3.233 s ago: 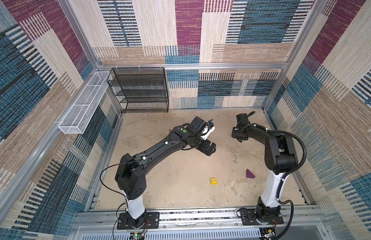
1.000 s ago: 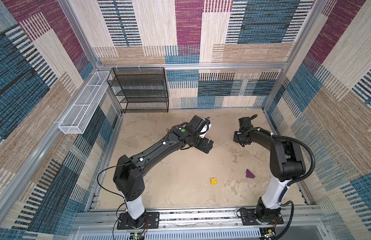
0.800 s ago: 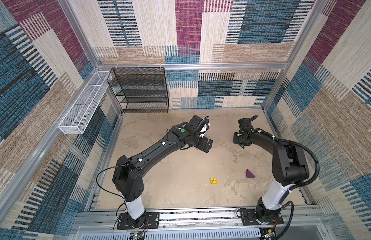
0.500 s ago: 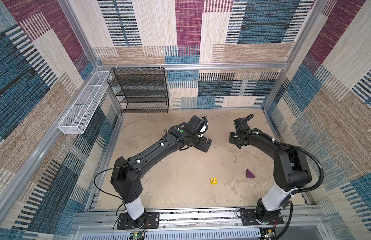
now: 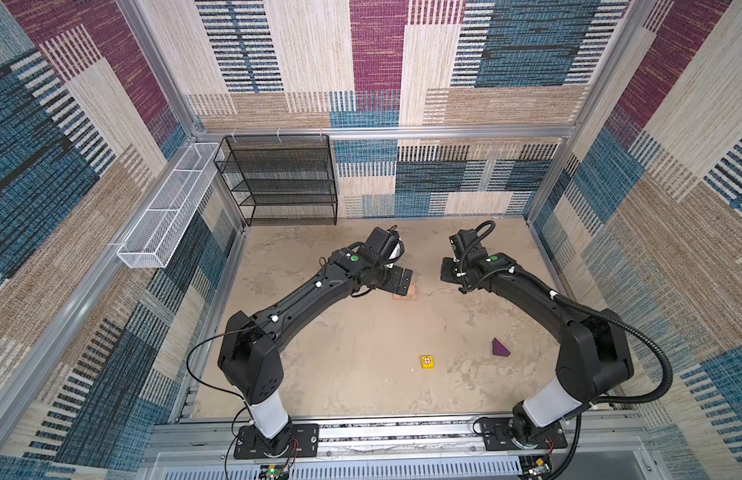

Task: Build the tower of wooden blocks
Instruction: 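Carry the E cube over the stack top while the left gripper approaches it, then lower the E cube onto the top bars with the right gripper, then open the right gripper and raise it off the E cube, then swing the right gripper over the crossed-circle yellow cube while the left arm withdraws, then lower the open right gripper around the crossed-circle cube and close it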

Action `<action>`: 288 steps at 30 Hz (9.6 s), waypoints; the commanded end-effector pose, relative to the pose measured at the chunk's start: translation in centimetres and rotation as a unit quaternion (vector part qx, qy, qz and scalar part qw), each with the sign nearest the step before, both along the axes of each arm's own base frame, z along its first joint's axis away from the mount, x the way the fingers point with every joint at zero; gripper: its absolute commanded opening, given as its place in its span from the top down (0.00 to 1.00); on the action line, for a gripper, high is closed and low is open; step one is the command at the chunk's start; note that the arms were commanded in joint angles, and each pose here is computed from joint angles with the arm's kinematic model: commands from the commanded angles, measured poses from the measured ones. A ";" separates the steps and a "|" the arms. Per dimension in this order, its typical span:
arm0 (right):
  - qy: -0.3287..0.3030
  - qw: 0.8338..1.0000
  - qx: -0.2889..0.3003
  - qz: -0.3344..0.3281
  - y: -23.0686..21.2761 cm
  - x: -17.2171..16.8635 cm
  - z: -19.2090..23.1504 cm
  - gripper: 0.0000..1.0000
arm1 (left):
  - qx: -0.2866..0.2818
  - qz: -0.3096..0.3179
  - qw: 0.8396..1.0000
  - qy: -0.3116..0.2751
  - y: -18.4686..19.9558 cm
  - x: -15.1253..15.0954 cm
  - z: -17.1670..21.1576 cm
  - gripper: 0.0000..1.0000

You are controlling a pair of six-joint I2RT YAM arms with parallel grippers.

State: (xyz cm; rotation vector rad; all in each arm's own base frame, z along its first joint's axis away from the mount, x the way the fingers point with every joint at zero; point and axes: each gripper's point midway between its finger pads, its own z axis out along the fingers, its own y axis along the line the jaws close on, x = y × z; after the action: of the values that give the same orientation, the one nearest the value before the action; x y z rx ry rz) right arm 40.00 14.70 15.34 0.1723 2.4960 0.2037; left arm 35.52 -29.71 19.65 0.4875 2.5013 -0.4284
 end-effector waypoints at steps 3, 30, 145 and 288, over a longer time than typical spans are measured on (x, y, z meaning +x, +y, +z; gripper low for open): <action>-0.002 1.000 0.024 -0.006 3.2 0.3 0.0 1.00 | -0.045 0.028 0.998 0.033 0.4 0.9 -0.5 0.01; 0.003 1.000 -0.002 0.012 10.3 3.0 -3.7 1.00 | -0.061 0.061 0.996 0.021 2.6 2.4 0.7 0.02; 0.035 0.999 -0.018 0.027 10.7 2.3 -5.0 0.69 | -0.080 0.073 0.994 0.014 3.4 2.6 1.6 0.03; 0.186 0.971 -0.048 0.144 6.8 -23.2 -12.2 0.59 | 0.106 -0.100 0.988 0.042 9.4 -14.2 -6.5 0.07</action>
State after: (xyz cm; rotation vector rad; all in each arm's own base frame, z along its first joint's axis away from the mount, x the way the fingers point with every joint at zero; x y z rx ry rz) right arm 16.68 21.16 2.95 -0.2046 2.8969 0.1667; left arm 21.16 -20.38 13.00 0.8039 2.6173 -0.2796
